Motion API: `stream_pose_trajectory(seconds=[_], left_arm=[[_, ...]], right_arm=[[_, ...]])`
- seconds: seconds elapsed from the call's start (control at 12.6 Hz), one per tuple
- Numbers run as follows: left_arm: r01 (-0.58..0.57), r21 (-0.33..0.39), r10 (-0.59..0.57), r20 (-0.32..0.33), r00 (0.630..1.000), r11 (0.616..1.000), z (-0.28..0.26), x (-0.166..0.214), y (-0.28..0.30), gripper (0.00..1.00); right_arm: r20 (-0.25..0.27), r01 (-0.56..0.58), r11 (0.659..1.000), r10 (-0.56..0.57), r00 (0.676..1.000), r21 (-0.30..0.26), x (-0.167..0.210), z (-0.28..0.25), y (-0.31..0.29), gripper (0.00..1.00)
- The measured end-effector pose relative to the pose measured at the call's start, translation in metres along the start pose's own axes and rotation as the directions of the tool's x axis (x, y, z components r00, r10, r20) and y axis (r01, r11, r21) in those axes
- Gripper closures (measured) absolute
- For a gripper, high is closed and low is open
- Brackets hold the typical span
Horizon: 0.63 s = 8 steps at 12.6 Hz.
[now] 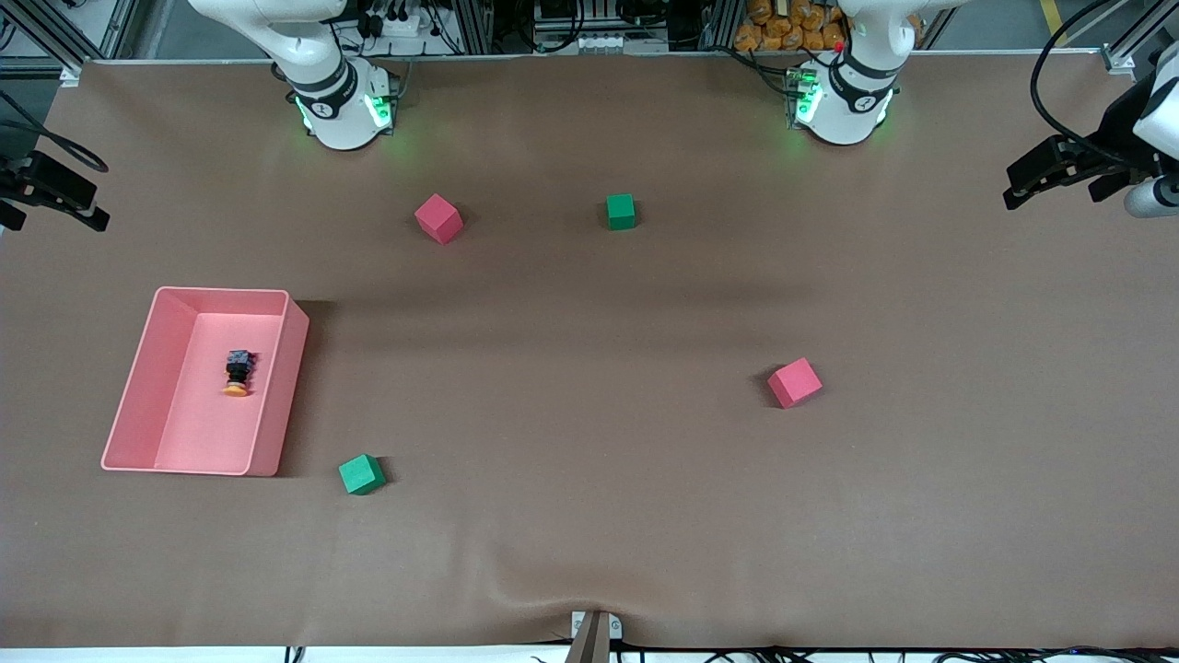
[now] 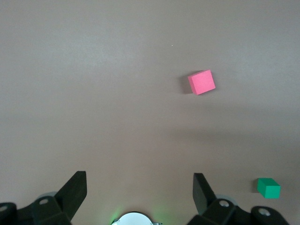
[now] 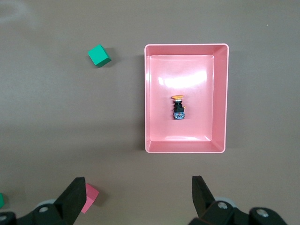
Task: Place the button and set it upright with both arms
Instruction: 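Reach the right gripper toward the yellow-capped button in the pink tray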
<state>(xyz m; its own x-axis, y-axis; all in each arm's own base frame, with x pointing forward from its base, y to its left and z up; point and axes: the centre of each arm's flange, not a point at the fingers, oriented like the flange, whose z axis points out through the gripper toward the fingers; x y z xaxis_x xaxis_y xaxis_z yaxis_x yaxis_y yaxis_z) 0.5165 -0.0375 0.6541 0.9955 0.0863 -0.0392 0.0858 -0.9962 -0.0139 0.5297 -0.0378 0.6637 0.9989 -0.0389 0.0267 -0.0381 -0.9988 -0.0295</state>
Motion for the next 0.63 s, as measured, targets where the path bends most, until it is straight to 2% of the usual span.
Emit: stream_pose_trajectory(seconds=[0.63], left_arm=[[-0.002,0.0,0.002,0.003,1.0,1.0,-0.0002,0.0003,-0.0029,0.0]], right_arm=[[0.005,0.001,1.0,-0.001,1.0,-0.017,0.001,0.0019,0.0014,0.0]])
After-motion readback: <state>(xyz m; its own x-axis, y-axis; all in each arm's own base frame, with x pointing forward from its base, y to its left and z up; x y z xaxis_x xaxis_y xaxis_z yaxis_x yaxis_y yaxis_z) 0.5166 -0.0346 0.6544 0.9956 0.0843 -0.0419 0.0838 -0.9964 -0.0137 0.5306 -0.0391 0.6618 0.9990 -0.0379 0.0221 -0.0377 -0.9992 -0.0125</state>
